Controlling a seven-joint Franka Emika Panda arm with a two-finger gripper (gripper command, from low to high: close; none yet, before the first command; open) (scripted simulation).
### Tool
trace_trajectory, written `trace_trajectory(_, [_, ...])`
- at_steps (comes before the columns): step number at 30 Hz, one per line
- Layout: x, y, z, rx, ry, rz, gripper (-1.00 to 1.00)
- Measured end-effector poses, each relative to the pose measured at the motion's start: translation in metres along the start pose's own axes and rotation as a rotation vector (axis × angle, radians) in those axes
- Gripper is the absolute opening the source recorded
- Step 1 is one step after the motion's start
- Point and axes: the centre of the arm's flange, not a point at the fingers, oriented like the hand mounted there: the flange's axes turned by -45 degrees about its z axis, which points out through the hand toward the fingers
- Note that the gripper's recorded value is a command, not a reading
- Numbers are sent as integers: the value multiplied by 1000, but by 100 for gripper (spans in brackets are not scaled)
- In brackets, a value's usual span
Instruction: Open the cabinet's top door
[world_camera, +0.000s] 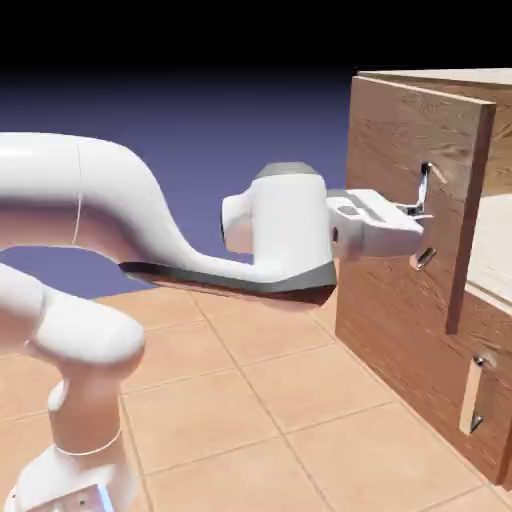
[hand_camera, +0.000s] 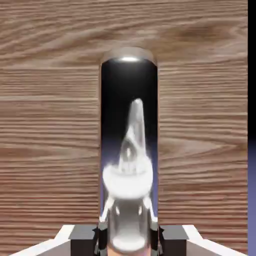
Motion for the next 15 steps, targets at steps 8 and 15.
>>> trace_trajectory(8, [0,-25,-67,-136,0,1,-100])
trace_trajectory(15, [0,-53,-122,-254,0,1,-100])
